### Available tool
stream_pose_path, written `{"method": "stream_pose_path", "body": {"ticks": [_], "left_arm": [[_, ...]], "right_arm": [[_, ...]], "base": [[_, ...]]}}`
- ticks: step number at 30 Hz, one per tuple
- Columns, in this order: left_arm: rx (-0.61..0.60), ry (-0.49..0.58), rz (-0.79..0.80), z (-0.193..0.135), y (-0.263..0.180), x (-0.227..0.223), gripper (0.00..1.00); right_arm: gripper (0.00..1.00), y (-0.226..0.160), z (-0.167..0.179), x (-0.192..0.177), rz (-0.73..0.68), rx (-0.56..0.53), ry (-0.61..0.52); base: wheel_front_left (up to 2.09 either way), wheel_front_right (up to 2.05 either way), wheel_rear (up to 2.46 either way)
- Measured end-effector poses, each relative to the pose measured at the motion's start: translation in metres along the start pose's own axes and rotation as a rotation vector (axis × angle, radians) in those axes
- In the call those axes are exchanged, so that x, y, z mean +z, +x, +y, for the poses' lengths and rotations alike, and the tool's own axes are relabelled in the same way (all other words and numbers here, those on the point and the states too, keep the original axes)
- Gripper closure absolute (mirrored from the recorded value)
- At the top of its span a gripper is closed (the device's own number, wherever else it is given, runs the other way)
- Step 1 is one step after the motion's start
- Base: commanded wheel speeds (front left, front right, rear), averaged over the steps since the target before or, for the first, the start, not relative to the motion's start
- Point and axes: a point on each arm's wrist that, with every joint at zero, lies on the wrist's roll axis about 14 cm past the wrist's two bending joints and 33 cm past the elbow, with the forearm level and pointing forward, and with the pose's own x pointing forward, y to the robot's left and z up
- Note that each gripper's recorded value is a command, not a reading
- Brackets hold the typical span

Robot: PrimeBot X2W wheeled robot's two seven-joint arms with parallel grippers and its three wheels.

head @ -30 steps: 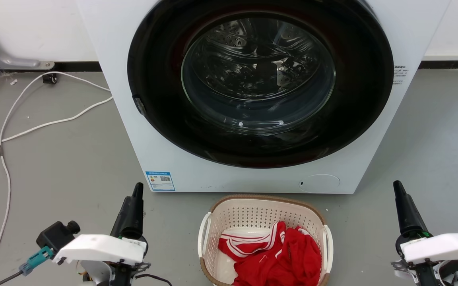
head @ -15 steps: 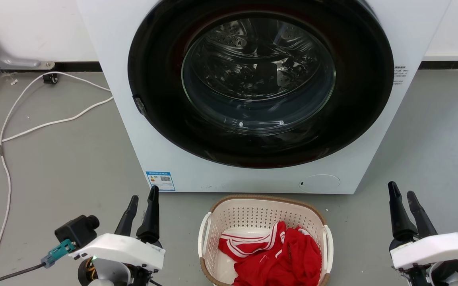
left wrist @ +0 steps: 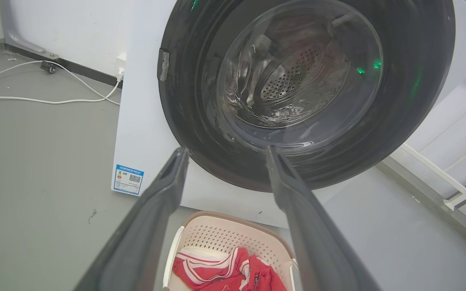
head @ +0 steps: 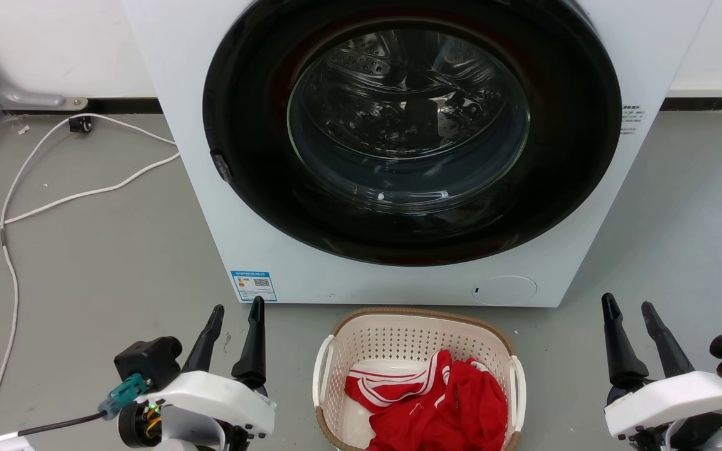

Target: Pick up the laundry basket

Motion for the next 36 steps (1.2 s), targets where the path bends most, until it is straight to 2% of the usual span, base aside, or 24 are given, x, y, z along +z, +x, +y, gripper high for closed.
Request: {"method": "stream_pose_path", "body": {"ticks": [19, 36], "left_arm": [[-0.041, 0.211, -0.018, -0.010, -0.001, -0.001, 0.00], [-0.075, 0.348, -0.051, -0.019, -0.002, 0.001, 0.00]], "right_arm": [[0.00, -0.005, 0.006, 0.000, 0.012, 0.020, -0.199], [0.00, -0.008, 0.007, 0.002, 0.003, 0.026, -0.334]], "base": [[0.00, 0.00, 0.00], [0.00, 0.00, 0.00]]}}
